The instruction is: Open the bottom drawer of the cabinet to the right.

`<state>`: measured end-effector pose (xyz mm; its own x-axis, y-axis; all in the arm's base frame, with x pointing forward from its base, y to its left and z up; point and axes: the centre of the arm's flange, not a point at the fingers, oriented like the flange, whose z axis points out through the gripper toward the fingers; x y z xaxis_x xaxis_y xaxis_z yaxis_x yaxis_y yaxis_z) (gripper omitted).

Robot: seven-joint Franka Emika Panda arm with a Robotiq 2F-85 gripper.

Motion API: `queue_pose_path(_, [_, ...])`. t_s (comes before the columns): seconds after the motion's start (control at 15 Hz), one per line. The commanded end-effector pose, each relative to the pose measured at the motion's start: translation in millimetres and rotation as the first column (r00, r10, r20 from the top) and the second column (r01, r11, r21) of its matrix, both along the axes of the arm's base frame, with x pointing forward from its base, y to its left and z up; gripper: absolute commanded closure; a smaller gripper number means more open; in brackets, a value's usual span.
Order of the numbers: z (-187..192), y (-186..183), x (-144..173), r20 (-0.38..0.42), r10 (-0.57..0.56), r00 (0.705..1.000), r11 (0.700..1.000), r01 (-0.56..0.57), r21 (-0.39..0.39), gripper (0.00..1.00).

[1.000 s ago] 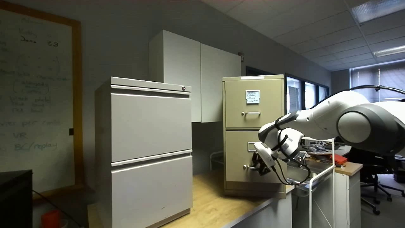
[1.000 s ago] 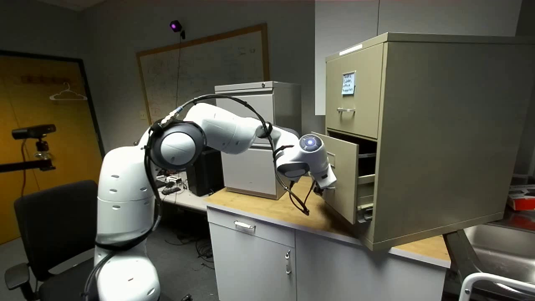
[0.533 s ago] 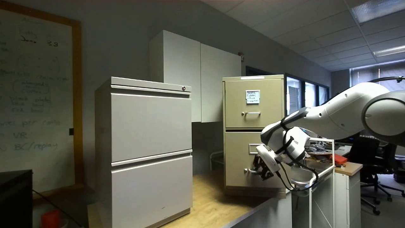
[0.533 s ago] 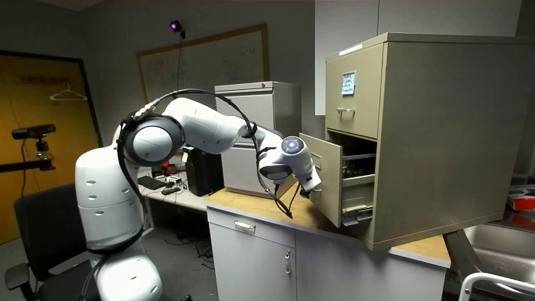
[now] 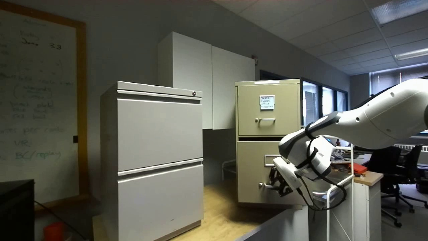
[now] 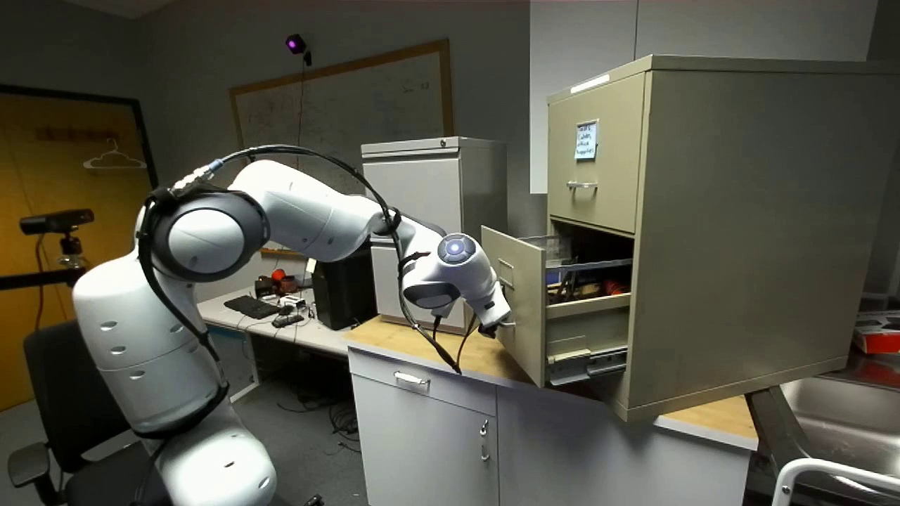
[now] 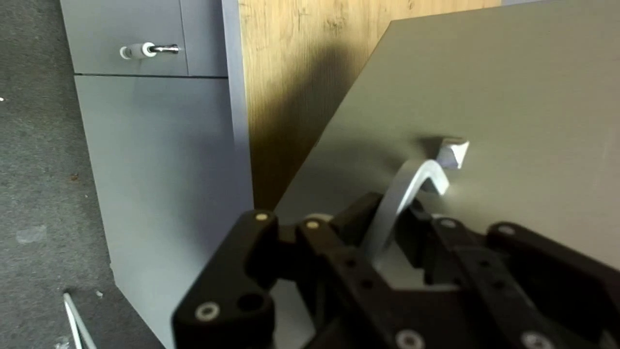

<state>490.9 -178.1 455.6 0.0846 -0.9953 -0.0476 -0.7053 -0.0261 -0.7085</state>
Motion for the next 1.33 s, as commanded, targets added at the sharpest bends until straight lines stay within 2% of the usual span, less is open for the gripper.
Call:
queue_pose_path(0.0, [-12.6, 71.5, -14.1, -0.02, 0.149, 0.989, 0.989, -0.149, 0.013, 0.97])
queue_pose_path(0.53, [-13.1, 89.8, -34.7, -0.009, 0.172, 0.985, 0.985, -0.172, -0.01, 0.97])
queue_pose_path(1.27, [-16.0, 98.5, -46.1, 0.0, 0.219, 0.976, 0.975, -0.219, -0.046, 0.97])
